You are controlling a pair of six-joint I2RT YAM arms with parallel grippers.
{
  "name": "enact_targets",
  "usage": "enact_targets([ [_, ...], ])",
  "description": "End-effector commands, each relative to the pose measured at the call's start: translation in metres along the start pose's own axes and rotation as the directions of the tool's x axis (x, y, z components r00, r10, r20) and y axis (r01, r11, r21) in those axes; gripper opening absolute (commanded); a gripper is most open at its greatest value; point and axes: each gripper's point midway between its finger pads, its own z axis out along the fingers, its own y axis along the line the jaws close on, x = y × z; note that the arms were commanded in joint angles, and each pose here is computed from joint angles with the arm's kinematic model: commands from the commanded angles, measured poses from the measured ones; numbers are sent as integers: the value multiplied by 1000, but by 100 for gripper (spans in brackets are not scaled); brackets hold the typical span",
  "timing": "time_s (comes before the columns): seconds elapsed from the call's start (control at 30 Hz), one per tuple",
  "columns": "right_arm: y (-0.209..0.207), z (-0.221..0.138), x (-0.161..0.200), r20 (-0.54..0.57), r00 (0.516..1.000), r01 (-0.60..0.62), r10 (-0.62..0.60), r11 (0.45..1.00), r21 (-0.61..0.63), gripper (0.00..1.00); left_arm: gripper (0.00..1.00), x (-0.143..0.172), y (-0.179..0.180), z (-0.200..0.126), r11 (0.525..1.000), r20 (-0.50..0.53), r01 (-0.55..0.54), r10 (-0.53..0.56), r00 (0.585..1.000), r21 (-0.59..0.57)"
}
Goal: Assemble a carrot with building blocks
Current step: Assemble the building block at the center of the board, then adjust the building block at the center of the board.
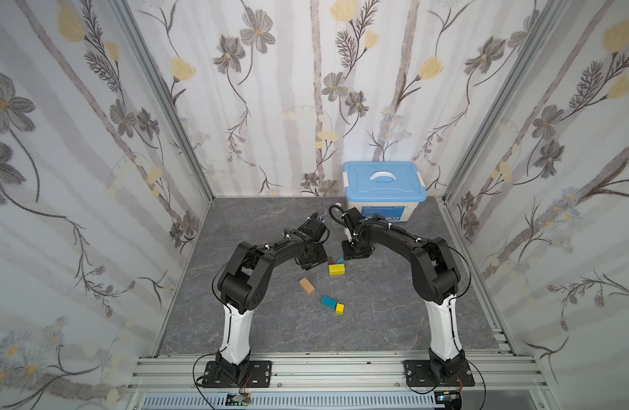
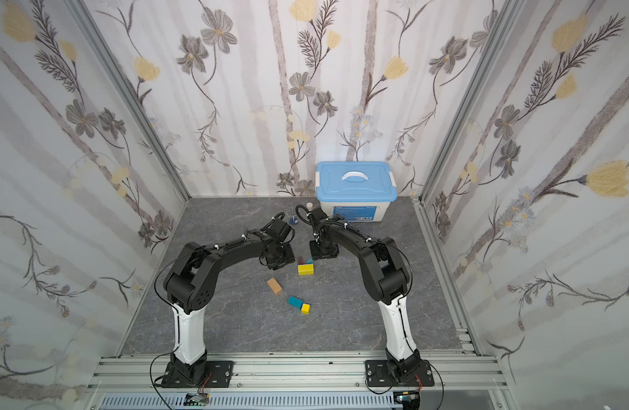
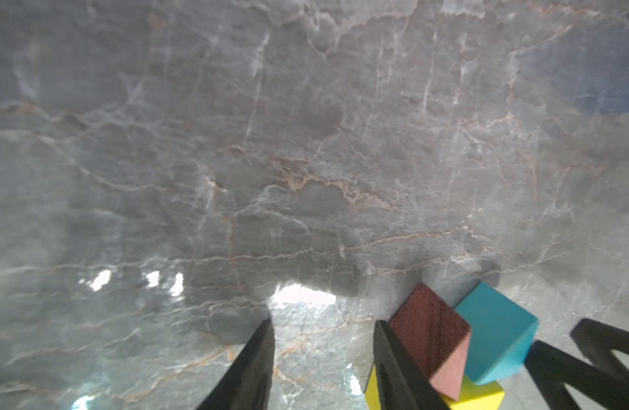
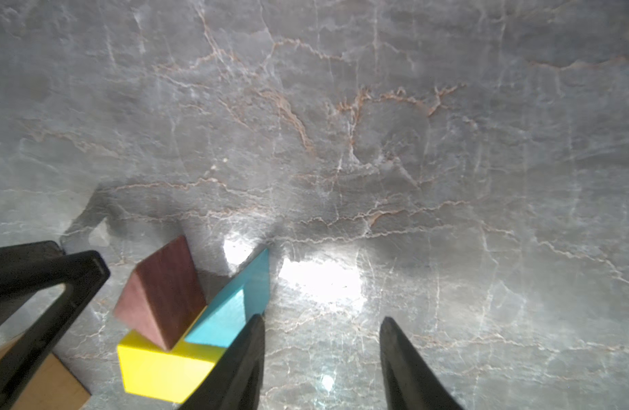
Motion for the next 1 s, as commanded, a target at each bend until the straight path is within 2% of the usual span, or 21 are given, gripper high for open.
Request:
enact_targets([
  [0.0,-3,-19,-9,46,999,1,-2,1000,23,52,54,-6,9,-15,999,47,0,2,999,-38],
  [0.1,3,-24,-16,64,998,18,-19,1000,6,52,60,-11,10,-22,999,72,2,1,997,-36],
  [0.4,38,-12,-39,74,994,89,-85,994,-63,51,74,-16,24,-35,999,99,35,-34,994,-11],
  [0.53,46,-26,-39,97,988,127,-120,989,-75,52,79,-18,30,-43,999,119,35,-33,992,-15],
  [0.67,38,-50,-19,105,985,144,-139,988,-48,53,84,-21,38,-51,998,144,54,-52,988,-14],
  [0.77,35,-59,10,72,985,164,-160,985,-54,53,87,-21,44,-52,998,149,69,-66,987,-13],
  [0.87,39,-59,45,28,979,204,-203,978,-49,52,91,-20,46,-53,997,156,81,-78,985,-12],
  [0.97,43,-45,71,-7,974,226,-226,973,-44,51,93,-21,43,-52,996,157,87,-87,984,3],
])
